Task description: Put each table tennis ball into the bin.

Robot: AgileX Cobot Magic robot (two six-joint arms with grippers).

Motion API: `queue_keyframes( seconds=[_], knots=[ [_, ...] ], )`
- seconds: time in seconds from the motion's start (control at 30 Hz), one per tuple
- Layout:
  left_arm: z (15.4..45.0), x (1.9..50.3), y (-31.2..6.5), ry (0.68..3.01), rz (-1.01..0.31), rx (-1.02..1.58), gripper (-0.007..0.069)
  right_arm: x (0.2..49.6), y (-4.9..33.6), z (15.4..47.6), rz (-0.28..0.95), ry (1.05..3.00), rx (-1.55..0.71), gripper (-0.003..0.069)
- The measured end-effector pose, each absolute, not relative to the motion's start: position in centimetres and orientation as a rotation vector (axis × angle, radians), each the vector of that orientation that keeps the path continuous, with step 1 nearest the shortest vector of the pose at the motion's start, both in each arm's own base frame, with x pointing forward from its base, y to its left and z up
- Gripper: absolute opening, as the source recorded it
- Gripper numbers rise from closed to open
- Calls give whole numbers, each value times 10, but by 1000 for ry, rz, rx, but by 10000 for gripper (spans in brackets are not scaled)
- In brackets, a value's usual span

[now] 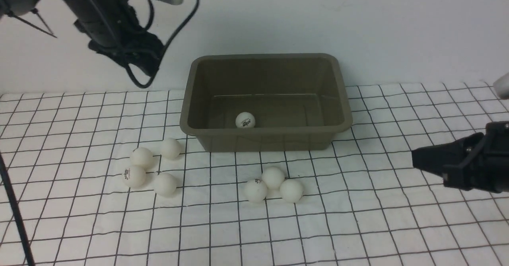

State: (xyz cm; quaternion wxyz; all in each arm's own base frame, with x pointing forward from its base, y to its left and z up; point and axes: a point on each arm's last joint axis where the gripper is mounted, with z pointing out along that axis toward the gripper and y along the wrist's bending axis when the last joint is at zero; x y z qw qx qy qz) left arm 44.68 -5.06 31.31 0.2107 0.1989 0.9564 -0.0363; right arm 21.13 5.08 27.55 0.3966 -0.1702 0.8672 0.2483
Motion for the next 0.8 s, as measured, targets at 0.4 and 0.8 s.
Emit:
queue_keyframes(
  seconds=[0.4, 0.8],
  knots=[
    [230, 413, -24, 2983, -219, 455, 436, 214, 46, 272, 543, 2219, -437, -10],
    [202, 409, -33, 2949, -224, 439, 436, 214, 46, 272, 553, 2227, -413, -8]
  ],
)
